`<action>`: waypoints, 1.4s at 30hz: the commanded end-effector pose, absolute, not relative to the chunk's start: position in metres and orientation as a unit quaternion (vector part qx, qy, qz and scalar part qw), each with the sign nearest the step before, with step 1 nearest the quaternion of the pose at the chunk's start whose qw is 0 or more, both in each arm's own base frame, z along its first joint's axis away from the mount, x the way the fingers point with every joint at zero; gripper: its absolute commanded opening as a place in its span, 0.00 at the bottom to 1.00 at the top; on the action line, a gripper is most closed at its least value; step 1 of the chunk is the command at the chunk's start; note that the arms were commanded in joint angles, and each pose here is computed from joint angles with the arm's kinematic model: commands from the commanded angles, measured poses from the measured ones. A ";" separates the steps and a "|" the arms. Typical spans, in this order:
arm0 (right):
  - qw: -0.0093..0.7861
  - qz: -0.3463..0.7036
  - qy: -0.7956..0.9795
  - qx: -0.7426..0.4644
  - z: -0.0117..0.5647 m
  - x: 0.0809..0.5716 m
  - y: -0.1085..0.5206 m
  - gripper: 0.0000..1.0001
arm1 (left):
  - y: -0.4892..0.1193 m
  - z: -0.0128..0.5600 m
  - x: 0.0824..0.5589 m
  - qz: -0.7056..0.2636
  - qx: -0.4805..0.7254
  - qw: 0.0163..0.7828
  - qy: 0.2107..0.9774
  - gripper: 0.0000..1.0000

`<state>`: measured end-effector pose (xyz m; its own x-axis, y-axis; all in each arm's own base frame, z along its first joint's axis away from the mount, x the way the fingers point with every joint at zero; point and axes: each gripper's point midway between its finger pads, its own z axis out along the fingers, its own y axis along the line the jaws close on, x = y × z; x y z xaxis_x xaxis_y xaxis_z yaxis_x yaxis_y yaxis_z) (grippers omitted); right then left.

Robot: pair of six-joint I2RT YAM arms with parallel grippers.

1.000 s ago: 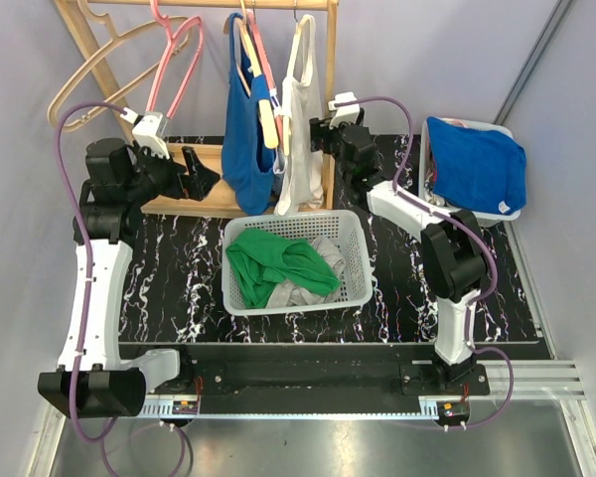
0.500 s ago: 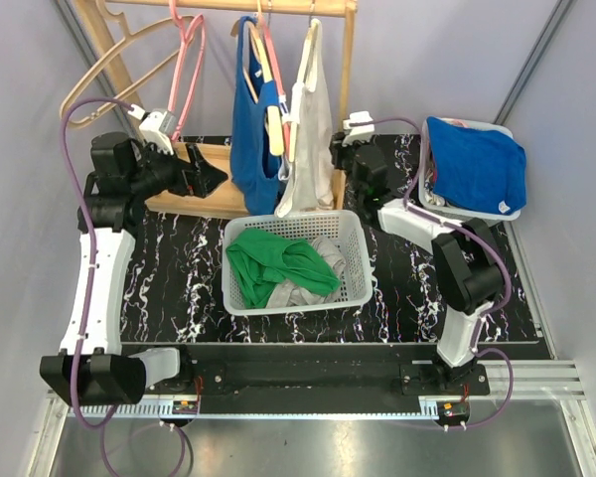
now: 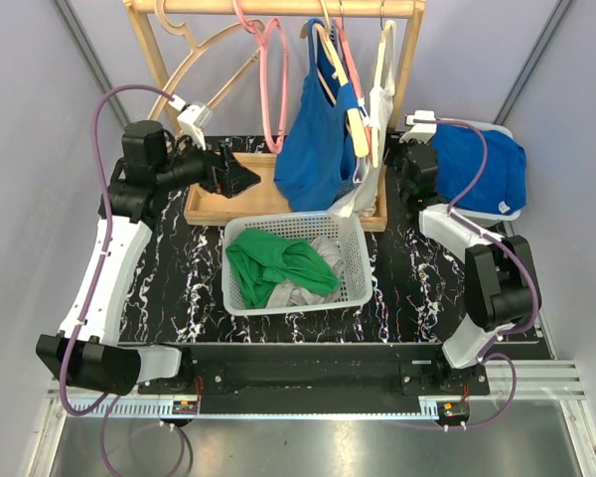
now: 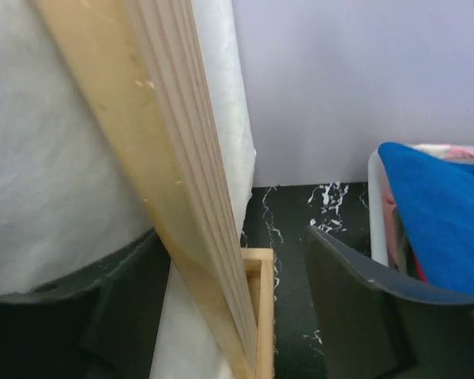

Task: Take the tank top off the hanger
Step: Move the clothesline to the center of the board, then pick up the hanger from the clothesline.

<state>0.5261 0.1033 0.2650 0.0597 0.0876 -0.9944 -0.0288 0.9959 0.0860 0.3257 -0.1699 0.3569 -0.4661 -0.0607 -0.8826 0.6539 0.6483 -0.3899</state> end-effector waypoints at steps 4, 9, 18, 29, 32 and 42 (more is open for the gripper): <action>0.772 0.062 0.629 0.066 0.332 0.486 0.088 0.94 | -0.199 0.420 0.309 -0.396 0.261 0.521 0.710 0.93; 0.797 0.054 0.596 0.075 0.381 0.437 0.069 0.98 | -0.192 0.435 0.297 -0.377 0.273 0.540 0.702 0.91; 0.825 0.126 0.551 0.014 0.509 0.364 0.096 0.84 | -0.176 0.457 0.287 -0.371 0.269 0.560 0.690 0.89; 0.824 0.160 0.532 -0.114 0.582 0.349 0.204 1.00 | -0.156 0.414 0.341 -0.171 0.171 0.606 0.758 0.55; 0.810 0.159 0.549 -0.132 0.581 0.356 0.220 1.00 | -0.175 0.381 0.341 -0.144 0.185 0.583 0.778 0.51; 0.784 0.148 0.587 -0.141 0.572 0.367 0.248 1.00 | -0.270 0.363 0.292 -0.158 0.357 0.546 0.741 0.22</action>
<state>0.3740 0.2586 0.5494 0.2572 0.0528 -0.9649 -0.4302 0.9004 -0.0654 0.2931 -0.2632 0.3118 -0.2693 0.3885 -0.8812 0.6972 0.7099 0.0998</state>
